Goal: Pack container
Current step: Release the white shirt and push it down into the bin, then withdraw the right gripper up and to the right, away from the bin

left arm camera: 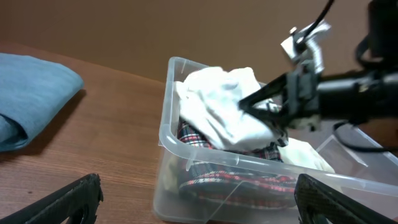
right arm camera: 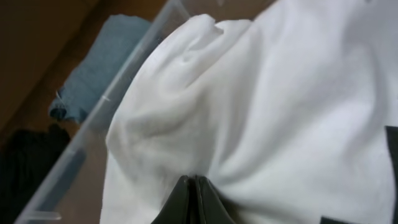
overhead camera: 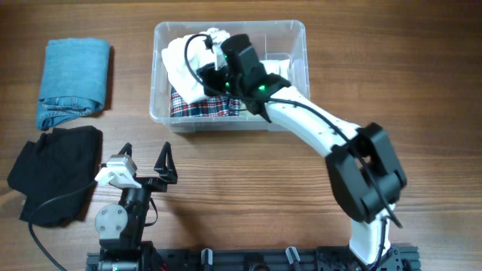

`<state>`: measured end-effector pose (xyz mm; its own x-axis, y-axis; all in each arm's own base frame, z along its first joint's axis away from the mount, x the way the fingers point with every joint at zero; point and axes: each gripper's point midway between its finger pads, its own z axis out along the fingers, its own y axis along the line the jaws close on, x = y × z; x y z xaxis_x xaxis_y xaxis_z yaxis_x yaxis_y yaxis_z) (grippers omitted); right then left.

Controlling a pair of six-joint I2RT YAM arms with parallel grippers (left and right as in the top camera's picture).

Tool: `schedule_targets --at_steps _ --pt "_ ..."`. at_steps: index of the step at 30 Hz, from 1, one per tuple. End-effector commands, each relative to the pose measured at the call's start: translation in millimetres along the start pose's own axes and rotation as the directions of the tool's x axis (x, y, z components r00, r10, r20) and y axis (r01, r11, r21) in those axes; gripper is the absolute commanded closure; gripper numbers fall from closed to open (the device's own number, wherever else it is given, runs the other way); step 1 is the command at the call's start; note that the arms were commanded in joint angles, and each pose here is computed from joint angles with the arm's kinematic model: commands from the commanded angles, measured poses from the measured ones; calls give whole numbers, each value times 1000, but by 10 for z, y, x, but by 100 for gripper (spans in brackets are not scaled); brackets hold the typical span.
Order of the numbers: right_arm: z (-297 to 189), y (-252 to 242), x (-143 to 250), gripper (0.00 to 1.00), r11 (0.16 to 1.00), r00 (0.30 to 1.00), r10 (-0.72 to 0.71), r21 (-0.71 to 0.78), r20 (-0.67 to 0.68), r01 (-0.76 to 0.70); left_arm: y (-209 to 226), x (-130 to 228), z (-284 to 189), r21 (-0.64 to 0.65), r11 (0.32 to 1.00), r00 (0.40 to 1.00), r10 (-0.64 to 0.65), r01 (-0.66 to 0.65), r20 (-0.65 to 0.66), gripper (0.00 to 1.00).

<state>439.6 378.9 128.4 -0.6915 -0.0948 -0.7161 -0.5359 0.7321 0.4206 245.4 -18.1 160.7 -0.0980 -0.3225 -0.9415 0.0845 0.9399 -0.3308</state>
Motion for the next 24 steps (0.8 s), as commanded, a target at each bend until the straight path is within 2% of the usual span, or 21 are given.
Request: schedule_targets --at_steps 1,5,7,9,14,17,20,24 --pt "174 84 219 96 999 999 -24 -26 -45 23 43 6 -1 -18 1000 1000 -9 9 5 0" --pt "124 219 150 96 996 998 -53 -75 -43 49 43 6 -1 -18 1000 1000 -9 9 5 0" --pt "2 289 -19 91 995 998 -57 -82 -14 56 43 6 -1 -18 1000 1000 -9 9 5 0" --pt "-283 412 -326 75 993 996 -69 -91 55 74 43 6 -1 -18 1000 1000 -9 9 5 0" --pt "-1308 480 -1110 21 994 964 -78 -56 255 95 43 6 -1 -18 1000 1000 -9 9 5 0" --pt "-1963 210 -1431 0 999 937 -53 19 345 49 43 6 -1 -18 1000 1000 -9 9 5 0" --pt "-2457 -313 -1535 0 991 923 36 106 384 -82 43 6 -1 -18 1000 1000 -9 9 5 0" --pt "-2950 -1230 -1338 0 910 891 229 238 392 -339 43 6 -1 -18 1000 1000 -9 9 5 0"
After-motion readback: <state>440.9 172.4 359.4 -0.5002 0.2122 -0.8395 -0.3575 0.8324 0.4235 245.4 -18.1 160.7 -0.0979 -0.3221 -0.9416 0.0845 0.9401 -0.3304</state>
